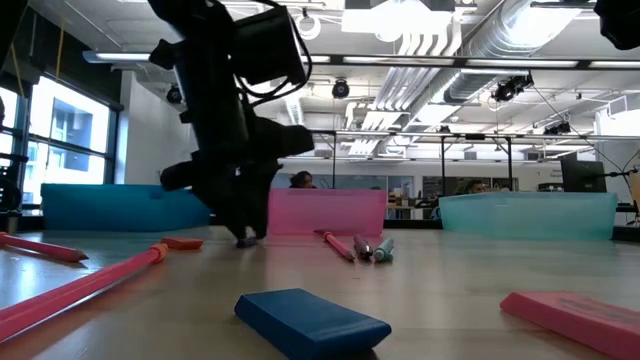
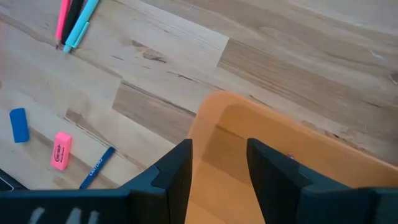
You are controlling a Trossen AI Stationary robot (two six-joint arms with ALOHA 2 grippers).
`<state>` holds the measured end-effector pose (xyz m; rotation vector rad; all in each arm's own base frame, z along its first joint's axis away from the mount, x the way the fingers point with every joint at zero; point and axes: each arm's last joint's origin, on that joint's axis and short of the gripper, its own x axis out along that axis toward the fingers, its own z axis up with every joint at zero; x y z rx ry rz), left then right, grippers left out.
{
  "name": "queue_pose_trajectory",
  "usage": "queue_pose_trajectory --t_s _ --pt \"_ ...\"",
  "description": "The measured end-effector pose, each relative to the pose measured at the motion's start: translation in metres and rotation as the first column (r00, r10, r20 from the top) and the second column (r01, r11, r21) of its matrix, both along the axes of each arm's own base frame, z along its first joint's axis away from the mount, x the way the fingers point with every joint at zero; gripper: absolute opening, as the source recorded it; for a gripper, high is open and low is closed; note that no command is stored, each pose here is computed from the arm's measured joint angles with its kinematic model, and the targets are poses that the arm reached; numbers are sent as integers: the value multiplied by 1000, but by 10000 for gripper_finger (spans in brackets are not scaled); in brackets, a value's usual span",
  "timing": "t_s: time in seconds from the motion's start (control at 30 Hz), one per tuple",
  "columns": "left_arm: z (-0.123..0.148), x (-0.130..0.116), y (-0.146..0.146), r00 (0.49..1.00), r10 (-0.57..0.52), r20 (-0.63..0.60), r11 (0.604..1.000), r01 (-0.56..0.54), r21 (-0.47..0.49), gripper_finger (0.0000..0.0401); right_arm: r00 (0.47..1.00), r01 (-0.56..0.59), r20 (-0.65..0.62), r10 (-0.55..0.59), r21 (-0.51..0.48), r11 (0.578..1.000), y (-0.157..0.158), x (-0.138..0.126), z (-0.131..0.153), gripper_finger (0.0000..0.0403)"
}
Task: Sort crayons/erasers/pens/pencils in bins
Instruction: Put the blue crayon into the red bin
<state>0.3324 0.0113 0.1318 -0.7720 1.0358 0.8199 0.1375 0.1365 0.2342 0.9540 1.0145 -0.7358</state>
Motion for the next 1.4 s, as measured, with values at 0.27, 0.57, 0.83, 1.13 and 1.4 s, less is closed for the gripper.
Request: queue_pose_trajectory --t_s 0.27,0.57,0.83,1.13,1.4 --pt "-5 -1 -2 998 -29 -52 999 31 31 119 1000 0 -1 0 -1 1000 0 0 0 144" --pt "-7 -3 -1 989 -114 -98 990 122 76 36 1000 8 -5 -8 -4 1000 -1 -1 0 144" --pt "-7 -3 -1 979 -170 -112 981 179 69 11 1000 8 -4 -8 -3 1000 -1 0 0 144" --pt "10 -4 3 973 -228 -41 973 229 39 7 1000 4 28 -4 31 1000 3 3 1 144" --pt "46 -8 26 966 -246 82 966 238 100 6 993 14 114 -18 40 999 6 8 3 144"
